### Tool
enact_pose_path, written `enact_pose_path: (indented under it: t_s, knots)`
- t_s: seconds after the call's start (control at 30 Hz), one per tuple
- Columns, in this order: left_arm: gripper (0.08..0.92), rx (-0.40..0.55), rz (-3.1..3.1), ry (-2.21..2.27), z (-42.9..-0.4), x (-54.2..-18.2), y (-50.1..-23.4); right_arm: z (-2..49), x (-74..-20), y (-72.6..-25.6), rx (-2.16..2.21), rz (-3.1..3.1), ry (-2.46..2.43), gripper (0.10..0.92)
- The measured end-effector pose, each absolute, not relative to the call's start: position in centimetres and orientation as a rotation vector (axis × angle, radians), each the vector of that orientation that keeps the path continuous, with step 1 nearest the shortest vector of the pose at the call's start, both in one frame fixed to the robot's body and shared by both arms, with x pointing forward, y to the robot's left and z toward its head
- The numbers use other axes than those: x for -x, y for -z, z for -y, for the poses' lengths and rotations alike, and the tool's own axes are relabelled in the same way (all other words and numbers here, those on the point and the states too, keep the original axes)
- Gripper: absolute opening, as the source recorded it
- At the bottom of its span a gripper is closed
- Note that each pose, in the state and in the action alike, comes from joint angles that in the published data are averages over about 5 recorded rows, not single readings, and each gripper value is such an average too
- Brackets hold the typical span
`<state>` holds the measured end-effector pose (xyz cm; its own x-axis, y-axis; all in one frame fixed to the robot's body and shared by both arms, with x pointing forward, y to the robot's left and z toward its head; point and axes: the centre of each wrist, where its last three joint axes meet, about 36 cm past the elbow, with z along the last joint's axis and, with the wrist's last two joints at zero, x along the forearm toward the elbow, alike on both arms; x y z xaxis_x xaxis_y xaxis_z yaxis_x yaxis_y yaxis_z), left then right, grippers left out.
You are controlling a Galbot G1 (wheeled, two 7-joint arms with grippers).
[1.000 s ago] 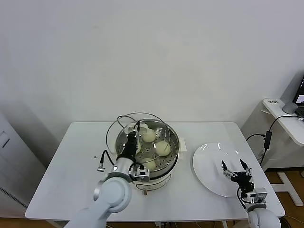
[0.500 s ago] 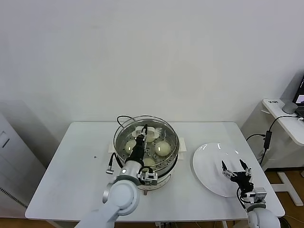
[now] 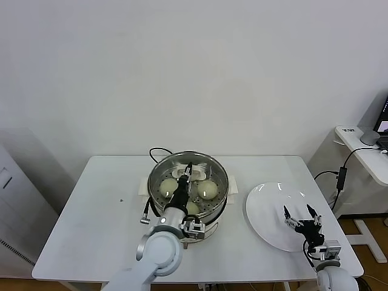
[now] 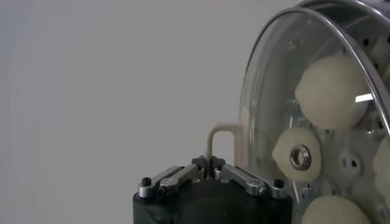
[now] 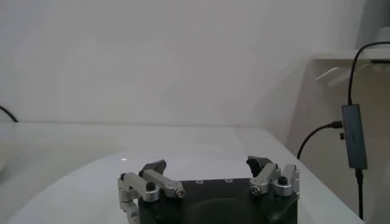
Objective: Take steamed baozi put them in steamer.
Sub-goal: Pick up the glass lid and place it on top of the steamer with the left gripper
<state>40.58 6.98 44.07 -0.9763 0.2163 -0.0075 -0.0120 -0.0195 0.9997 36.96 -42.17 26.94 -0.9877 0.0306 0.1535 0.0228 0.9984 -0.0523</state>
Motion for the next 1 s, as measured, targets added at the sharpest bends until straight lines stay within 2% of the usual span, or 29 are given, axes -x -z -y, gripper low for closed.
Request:
enact_pose_path:
  t_s: [0.57,0.67,1.0]
  knots:
    - [0.105,-0.214,-2.112,-2.131,-7.2,-40.9,-42.9,42.2,-36.7,-26.7,0.042,2.986,-0.075,0.823]
    - [0.126,-0.214,-2.128,-2.125,-7.4,-41.0,-42.7,42.1,-36.7,-26.6,0.041,2.986,-0.075,0.823]
    - [0.396,-0.23,-2.227,-2.05,-9.0,-39.6,-43.8,42.0,-36.7,-26.6,0.038,2.991,-0.074,0.823]
